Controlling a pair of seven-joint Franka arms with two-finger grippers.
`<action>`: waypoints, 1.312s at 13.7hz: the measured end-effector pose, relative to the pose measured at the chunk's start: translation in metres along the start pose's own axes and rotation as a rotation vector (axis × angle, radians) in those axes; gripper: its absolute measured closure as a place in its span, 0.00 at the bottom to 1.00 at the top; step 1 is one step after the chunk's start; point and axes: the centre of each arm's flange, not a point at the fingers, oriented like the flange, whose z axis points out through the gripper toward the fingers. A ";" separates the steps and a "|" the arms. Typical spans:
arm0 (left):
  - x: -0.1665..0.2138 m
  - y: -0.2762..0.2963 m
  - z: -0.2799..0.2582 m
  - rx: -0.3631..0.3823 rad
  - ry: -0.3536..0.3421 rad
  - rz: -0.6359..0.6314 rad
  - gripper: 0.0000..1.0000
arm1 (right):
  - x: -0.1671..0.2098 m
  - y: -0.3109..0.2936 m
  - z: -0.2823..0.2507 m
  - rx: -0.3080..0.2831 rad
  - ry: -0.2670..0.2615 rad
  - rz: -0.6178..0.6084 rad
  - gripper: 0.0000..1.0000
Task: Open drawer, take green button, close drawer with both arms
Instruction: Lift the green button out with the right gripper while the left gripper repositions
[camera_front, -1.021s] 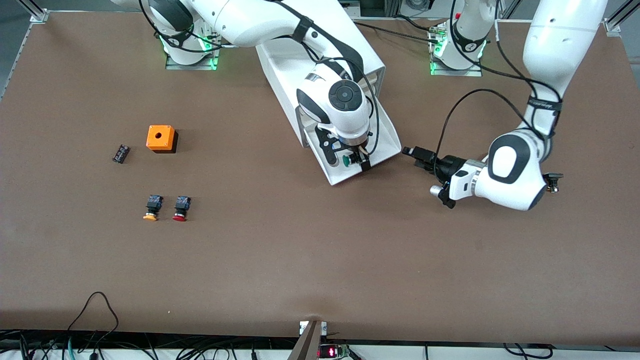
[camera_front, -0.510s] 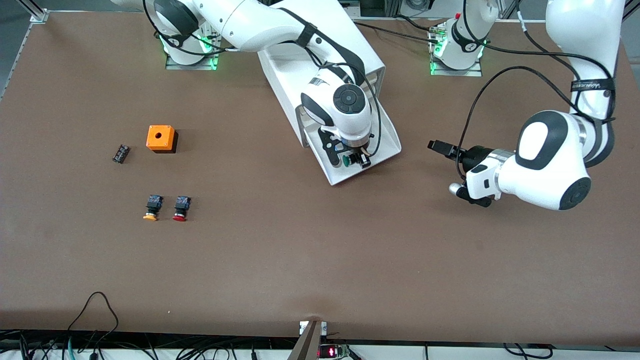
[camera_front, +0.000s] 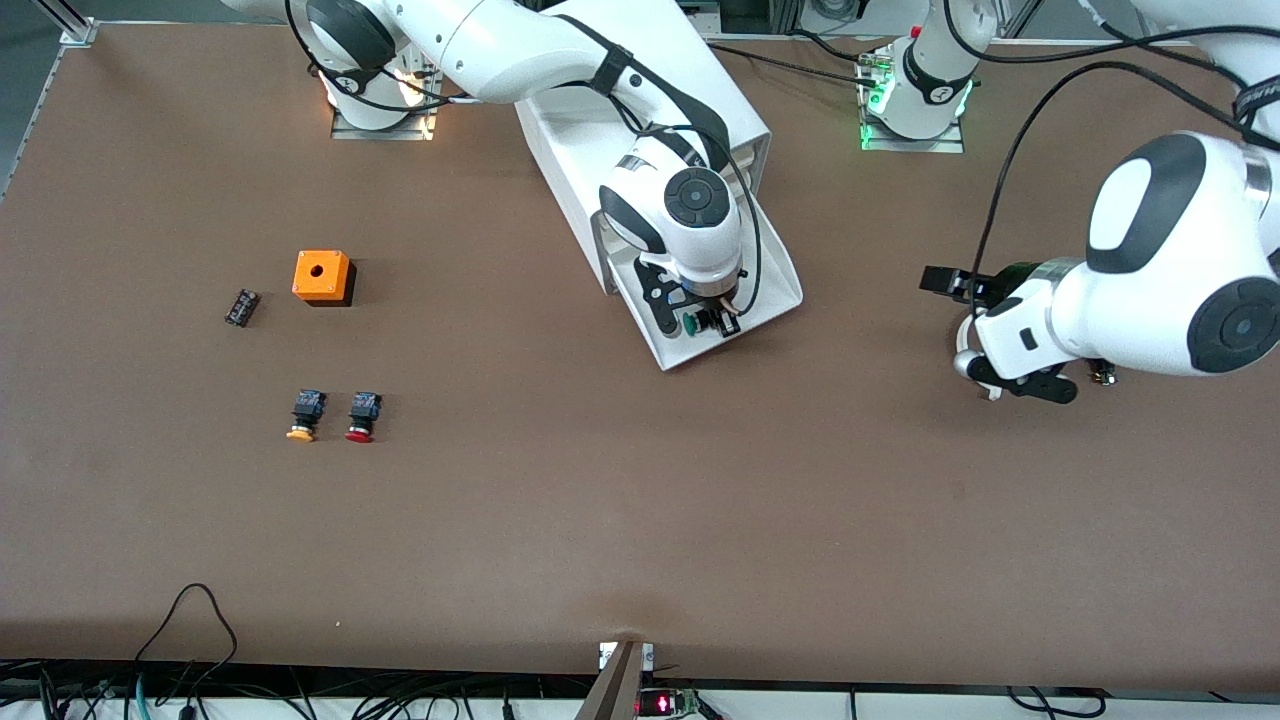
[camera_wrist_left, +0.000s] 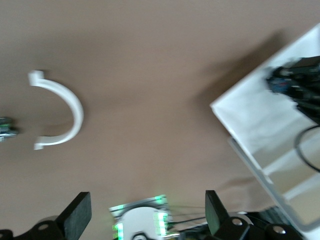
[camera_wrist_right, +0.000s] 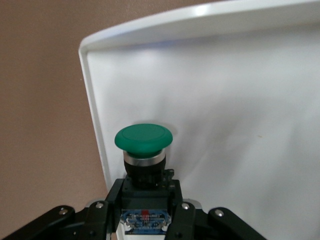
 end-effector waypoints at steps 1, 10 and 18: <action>-0.003 0.001 -0.007 0.052 0.012 -0.004 0.00 | 0.005 -0.005 -0.013 0.004 0.001 -0.010 0.59; 0.023 0.003 -0.021 0.078 0.207 -0.176 0.00 | 0.114 -0.035 -0.155 -0.088 -0.003 -0.457 0.59; 0.081 0.104 0.100 0.003 0.280 -0.504 0.00 | 0.291 -0.035 -0.253 -0.201 -0.119 -0.980 0.59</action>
